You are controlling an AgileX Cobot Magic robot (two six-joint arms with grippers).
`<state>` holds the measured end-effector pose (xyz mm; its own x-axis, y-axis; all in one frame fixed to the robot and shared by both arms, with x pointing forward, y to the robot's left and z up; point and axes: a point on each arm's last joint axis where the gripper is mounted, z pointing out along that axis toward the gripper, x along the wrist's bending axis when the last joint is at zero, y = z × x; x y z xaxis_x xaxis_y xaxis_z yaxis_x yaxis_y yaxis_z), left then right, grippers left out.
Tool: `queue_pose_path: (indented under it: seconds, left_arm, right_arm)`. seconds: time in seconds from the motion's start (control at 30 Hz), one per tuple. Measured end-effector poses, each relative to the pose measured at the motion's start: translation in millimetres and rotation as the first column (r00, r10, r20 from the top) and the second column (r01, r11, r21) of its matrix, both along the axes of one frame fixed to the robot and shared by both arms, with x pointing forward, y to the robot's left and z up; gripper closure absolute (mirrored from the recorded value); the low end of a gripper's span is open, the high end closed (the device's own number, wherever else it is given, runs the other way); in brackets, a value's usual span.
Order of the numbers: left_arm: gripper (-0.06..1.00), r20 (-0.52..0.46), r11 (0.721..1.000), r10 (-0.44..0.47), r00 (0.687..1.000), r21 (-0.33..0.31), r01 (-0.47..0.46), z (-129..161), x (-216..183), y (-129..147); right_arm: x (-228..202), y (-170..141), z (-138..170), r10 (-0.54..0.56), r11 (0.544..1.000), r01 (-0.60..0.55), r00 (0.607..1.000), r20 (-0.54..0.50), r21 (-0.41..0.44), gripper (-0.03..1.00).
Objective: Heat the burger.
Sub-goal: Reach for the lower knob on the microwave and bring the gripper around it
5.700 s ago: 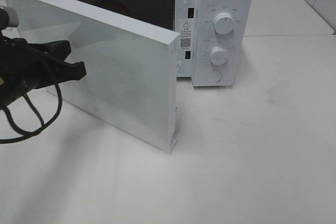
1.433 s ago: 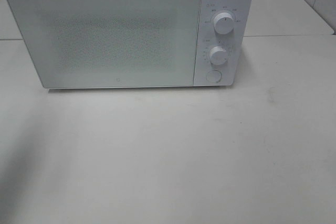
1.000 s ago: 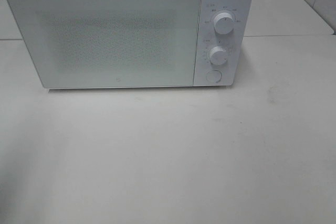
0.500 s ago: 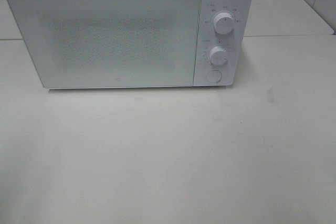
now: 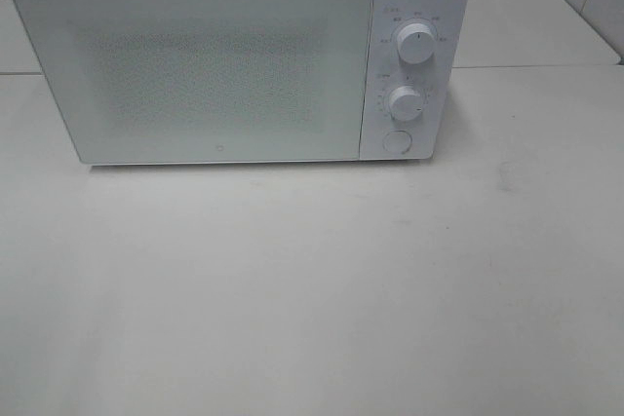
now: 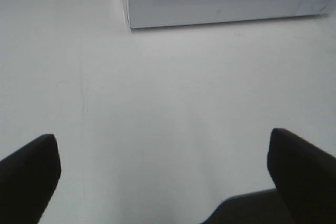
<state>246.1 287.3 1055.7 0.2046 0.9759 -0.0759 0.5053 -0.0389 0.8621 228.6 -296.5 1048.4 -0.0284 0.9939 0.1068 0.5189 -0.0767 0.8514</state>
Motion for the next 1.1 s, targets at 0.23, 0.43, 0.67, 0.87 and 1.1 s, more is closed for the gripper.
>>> queue_pose_path:
  seconds: [0.23,0.43,0.67,0.87,1.1]
  left_arm:
    - [-0.05,0.091,0.992,0.124,0.988,-0.007,-0.124,0.3,-12.4,0.4]
    - [-0.05,0.092,0.992,0.129,0.987,-0.009,-0.128,0.3,-12.7,0.3]
    - [-0.05,0.092,0.992,0.129,0.987,-0.009,-0.128,0.3,-12.7,0.3]
    - [-0.05,0.092,0.992,0.129,0.987,-0.009,-0.128,0.3,-12.7,0.3]
    - [-0.05,0.092,0.992,0.129,0.987,-0.009,-0.128,0.3,-12.7,0.3]
  right_arm:
    - [0.0,0.0,0.0,0.0,1.0,0.0,1.0,0.0,0.0,0.24]
    - [0.0,0.0,0.0,0.0,1.0,0.0,1.0,0.0,0.0,0.24]
    - [0.0,0.0,0.0,0.0,1.0,0.0,1.0,0.0,0.0,0.24]
    - [0.0,0.0,0.0,0.0,1.0,0.0,1.0,0.0,0.0,0.24]
    - [0.0,0.0,0.0,0.0,1.0,0.0,1.0,0.0,0.0,0.24]
